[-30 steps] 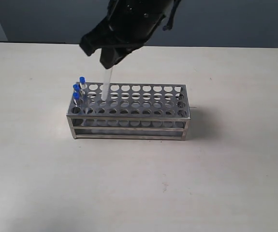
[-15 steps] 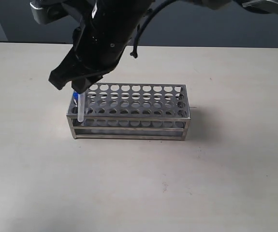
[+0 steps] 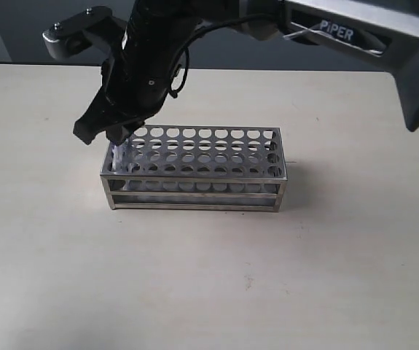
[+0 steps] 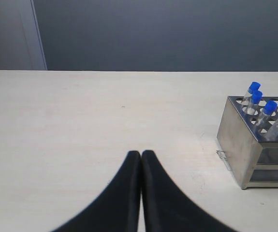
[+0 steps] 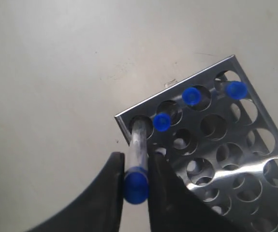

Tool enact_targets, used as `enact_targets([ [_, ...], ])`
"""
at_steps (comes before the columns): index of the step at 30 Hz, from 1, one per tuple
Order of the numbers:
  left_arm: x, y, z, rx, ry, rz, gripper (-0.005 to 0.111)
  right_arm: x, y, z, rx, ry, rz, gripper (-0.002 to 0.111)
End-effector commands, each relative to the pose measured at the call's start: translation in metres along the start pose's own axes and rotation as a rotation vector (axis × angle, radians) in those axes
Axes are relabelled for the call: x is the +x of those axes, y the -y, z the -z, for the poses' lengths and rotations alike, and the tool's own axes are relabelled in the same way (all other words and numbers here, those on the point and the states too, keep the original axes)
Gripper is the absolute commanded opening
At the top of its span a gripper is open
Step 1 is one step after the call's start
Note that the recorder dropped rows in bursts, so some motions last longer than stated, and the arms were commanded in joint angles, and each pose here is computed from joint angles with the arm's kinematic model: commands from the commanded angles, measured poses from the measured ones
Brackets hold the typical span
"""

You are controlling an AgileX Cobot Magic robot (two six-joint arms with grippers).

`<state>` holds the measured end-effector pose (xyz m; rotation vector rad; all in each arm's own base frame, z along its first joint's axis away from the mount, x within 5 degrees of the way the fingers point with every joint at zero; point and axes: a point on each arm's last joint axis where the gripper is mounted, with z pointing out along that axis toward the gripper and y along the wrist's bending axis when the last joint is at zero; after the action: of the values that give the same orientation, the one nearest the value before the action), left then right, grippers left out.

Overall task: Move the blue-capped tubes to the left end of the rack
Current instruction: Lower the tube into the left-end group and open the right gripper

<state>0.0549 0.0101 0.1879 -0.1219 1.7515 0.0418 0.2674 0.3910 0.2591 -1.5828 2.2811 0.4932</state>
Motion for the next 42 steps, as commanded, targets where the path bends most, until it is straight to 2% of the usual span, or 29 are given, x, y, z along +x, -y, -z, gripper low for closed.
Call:
enact_targets([
  [1, -0.002, 0.001, 0.001, 0.009, 0.012, 0.0, 0.001, 0.002, 0.001, -0.007, -0.003, -0.024, 0.008, -0.001],
  [15, -0.002, 0.001, 0.001, 0.01, 0.011, 0.004, 0.001, -0.006, 0.001, -0.02, -0.035, 0.078, 0.043, -0.001],
  [25, -0.002, 0.001, 0.001, 0.01, 0.011, 0.004, 0.001, 0.006, 0.004, -0.054, -0.076, -0.023, 0.02, -0.001],
  [30, -0.002, 0.001, 0.001, 0.01, 0.011, 0.004, 0.001, 0.007, 0.004, -0.055, -0.082, -0.037, 0.019, -0.001],
  [33, -0.002, 0.001, 0.001, 0.01, 0.011, 0.004, 0.001, 0.01, 0.002, -0.055, -0.098, -0.071, 0.018, 0.012],
  [37, -0.002, 0.001, 0.001, 0.01, 0.011, 0.004, 0.001, 0.014, 0.0, -0.053, -0.12, -0.118, -0.018, 0.045],
  [39, -0.002, 0.001, 0.001, 0.01, 0.011, 0.004, 0.001, 0.014, -0.001, -0.049, -0.122, -0.126, -0.041, 0.05],
  [42, -0.002, 0.001, 0.001, 0.01, 0.011, 0.004, 0.001, 0.012, -0.003, -0.037, -0.117, -0.108, -0.034, 0.047],
])
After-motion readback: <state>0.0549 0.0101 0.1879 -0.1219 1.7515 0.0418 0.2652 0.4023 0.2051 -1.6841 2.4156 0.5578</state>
